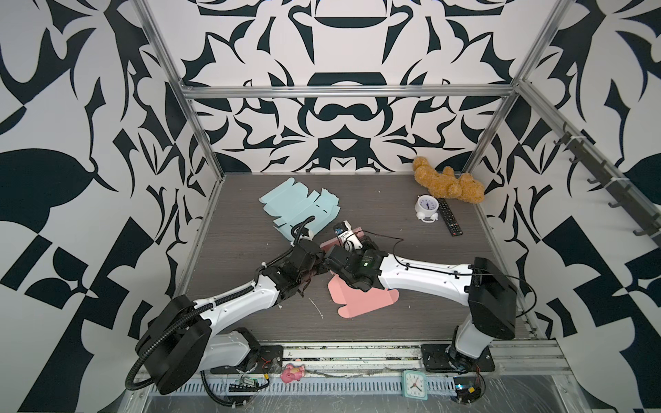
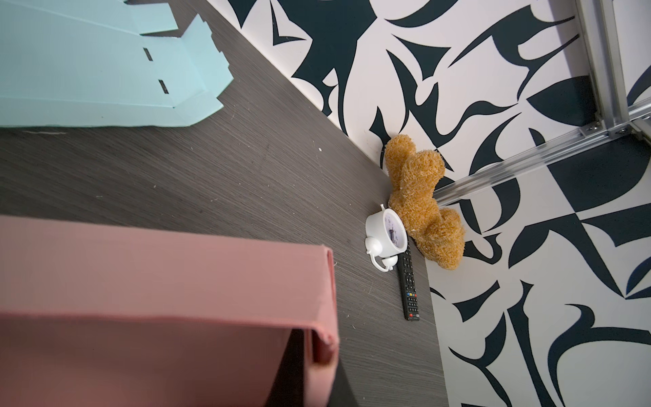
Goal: Assemble paper box
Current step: Fold the bottom flaps of a flat cardboard box at the center of the table.
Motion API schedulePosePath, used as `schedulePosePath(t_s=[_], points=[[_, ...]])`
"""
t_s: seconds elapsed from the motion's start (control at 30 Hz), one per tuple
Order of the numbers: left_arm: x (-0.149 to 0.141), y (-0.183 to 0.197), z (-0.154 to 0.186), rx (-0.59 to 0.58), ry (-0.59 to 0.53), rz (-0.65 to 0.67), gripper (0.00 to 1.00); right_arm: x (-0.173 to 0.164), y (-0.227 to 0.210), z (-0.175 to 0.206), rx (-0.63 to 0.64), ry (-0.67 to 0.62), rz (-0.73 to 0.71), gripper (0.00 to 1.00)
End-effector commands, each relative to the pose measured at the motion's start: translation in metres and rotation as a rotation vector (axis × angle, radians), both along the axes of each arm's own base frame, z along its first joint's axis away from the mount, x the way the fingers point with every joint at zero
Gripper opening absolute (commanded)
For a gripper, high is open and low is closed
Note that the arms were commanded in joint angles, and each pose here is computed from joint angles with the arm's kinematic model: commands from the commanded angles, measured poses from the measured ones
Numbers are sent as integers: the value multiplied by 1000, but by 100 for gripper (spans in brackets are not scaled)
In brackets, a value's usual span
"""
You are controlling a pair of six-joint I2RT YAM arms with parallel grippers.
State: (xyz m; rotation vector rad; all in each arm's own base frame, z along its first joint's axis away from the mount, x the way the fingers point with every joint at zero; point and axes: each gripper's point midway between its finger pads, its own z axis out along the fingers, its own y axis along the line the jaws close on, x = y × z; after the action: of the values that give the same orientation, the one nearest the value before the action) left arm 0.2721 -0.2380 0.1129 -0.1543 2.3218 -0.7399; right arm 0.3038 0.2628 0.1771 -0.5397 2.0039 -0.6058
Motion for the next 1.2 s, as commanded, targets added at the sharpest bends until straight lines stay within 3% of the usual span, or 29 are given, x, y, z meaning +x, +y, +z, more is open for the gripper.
schedulePosePath(t_s=[0.0, 0.33, 0.53, 0.77, 1.0, 1.17], points=[[7, -10, 18, -42, -44, -7, 7, -4, -1, 10, 33, -10, 12, 14], [9, -9, 13, -30, -41, 5, 7, -11, 3, 12, 98, 0, 41, 28], [10, -6, 12, -10, -44, 14, 7, -22, 9, 17, 161, 20, 83, 45], [9, 7, 9, 85, -50, 20, 7, -55, 24, 30, 406, 165, 219, 68], [5, -3, 20, 152, -160, -139, 7, -76, 15, 67, 574, 224, 316, 78], [-3, -16, 26, 212, -260, -279, 9, -67, 13, 57, 712, 350, 355, 80]])
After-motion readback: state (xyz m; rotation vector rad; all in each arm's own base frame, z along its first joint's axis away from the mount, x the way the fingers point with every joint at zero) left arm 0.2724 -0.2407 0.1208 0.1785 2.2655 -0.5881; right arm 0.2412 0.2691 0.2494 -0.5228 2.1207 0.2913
